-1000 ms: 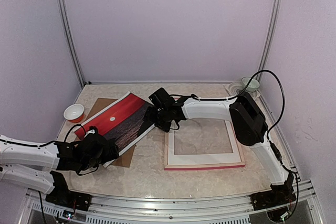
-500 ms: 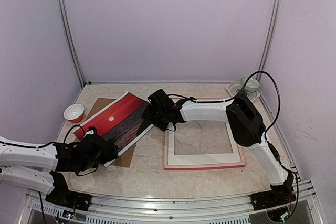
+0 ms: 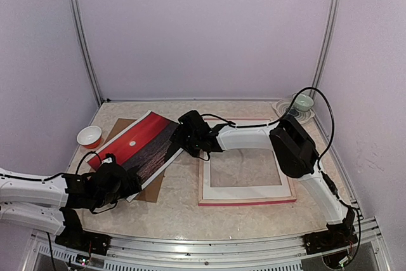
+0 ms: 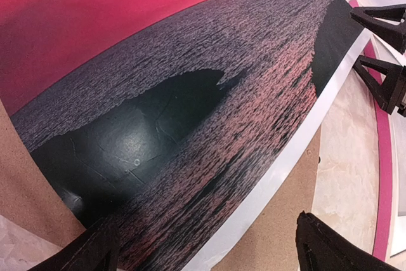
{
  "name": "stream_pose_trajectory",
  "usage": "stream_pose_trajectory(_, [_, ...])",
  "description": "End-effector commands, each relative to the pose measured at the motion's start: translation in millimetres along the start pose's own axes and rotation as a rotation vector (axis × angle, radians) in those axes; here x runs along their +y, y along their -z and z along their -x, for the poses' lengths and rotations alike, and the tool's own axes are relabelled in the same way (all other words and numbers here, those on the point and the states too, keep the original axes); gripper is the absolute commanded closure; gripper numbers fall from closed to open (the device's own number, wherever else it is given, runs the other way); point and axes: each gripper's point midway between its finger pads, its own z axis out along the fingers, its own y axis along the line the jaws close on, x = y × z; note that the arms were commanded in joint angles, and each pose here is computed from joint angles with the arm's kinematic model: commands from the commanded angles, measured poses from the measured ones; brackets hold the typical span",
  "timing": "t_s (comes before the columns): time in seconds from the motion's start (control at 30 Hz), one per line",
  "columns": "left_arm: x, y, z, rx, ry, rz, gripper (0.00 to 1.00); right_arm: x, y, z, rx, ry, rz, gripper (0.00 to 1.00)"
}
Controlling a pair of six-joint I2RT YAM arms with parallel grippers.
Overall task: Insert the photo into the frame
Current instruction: Pick up the photo from the backboard.
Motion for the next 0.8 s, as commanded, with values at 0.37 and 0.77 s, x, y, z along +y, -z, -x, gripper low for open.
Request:
stream_pose_trajectory(0.37, [5.1,-7.2,-8.9,0.024,-0.009,0.016,0.21,-46.4,-11.8,-19.9,0.007,-0.134,-0.060,0.20])
stream_pose_trajectory(0.77, [-1.5,-7.3,-16.6,0.068,-0.024,-0.021,0.29,-24.7,-16.1,-19.5,0.035,-0.115,0.083,0.22])
